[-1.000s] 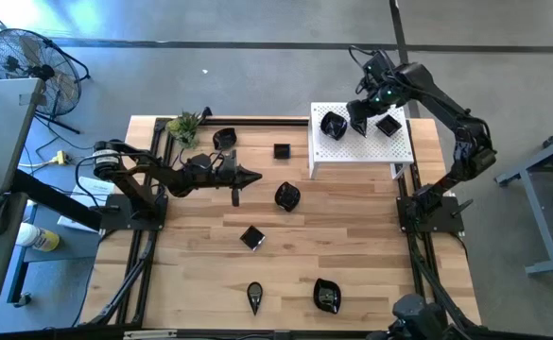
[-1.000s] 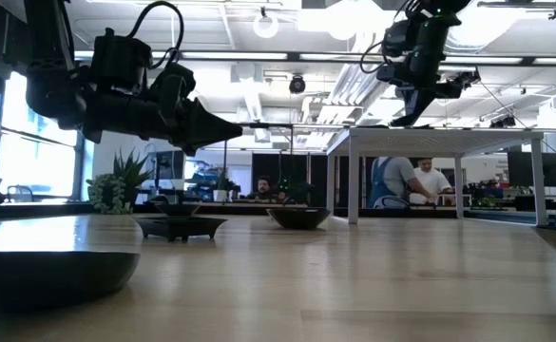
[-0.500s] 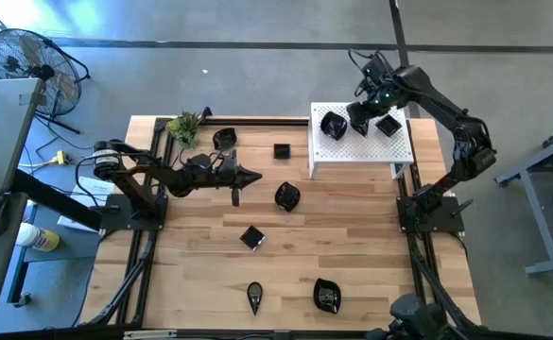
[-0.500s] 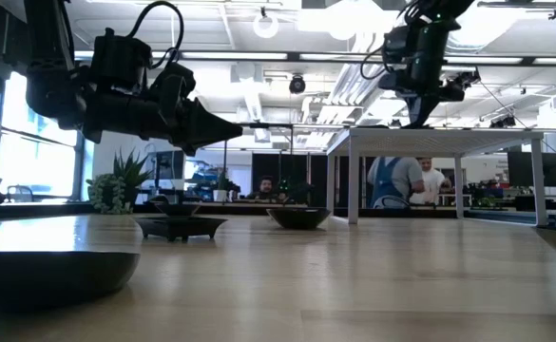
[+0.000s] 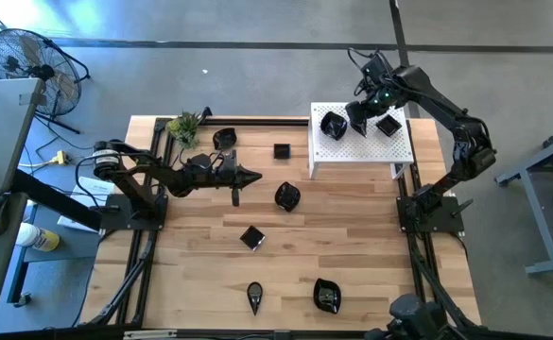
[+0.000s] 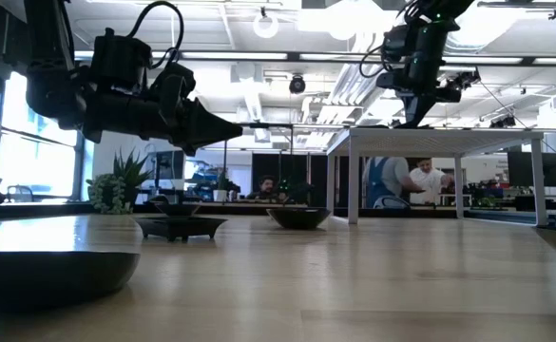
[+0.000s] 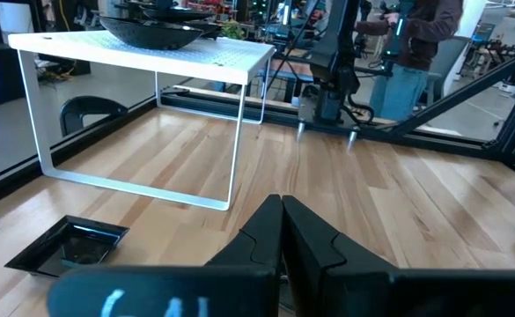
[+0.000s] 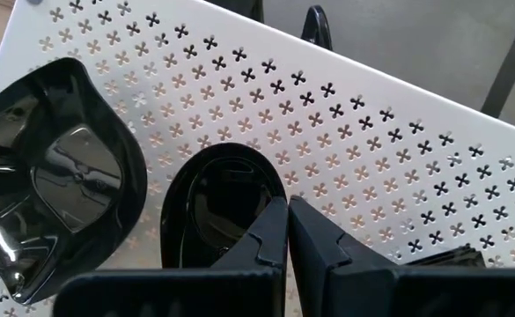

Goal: Pick & Place Mini shaped plates
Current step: Stack the black drop-shaped plate on top of the black drop-shaped plates on the shelf

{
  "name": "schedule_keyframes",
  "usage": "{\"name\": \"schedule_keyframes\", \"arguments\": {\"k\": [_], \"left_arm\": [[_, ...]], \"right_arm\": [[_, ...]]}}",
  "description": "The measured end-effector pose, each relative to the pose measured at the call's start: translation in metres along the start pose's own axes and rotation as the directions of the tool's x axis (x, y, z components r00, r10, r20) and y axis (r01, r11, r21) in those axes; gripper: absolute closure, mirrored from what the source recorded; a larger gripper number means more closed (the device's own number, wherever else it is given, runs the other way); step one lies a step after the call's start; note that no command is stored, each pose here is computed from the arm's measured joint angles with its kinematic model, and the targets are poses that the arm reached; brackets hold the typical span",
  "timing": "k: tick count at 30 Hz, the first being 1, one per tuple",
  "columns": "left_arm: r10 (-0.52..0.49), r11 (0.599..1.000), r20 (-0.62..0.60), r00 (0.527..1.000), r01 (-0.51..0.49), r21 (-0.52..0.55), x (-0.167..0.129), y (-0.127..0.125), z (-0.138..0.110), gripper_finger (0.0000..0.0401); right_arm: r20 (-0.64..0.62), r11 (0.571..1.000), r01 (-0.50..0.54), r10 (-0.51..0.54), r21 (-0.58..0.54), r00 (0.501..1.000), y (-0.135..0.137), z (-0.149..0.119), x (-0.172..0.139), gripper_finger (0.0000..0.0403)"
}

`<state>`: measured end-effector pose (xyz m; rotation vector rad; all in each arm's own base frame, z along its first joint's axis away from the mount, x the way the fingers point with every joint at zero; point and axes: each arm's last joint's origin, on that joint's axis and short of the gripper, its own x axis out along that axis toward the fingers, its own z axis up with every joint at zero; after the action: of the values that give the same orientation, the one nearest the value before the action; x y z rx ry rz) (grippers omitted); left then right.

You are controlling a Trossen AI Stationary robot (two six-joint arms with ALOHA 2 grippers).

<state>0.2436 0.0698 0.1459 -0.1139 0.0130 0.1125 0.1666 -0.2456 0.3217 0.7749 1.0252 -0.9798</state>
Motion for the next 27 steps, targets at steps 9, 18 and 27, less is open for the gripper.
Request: {"name": "schedule_keyframes", "arguments": {"k": [9, 18, 27], "left_arm": [[-0.003, 1.0, 0.0, 1.0, 0.003, 0.0, 0.0, -0.0001, 0.0, 0.0398], [-0.002, 1.0, 0.0, 1.0, 0.002, 0.0, 0.0, -0.0001, 0.0, 0.0398], [-0.002, 1.0, 0.0, 1.0, 0.002, 0.0, 0.0, 0.0, 0.0, 0.0398]], "right_arm": [[-0.002, 1.0, -0.008, 0.008, 0.001, 1.0, 0.0002, -0.0001, 0.0, 0.0337], [0.006, 1.0, -0.006, 0.006, -0.013, 1.0, 0.0003, 0.0005, -0.0004, 0.0324], [0.001, 1.0, 0.0, 0.0, -0.02, 1.0, 0.0, 0.0, -0.0003, 0.0387]]}}
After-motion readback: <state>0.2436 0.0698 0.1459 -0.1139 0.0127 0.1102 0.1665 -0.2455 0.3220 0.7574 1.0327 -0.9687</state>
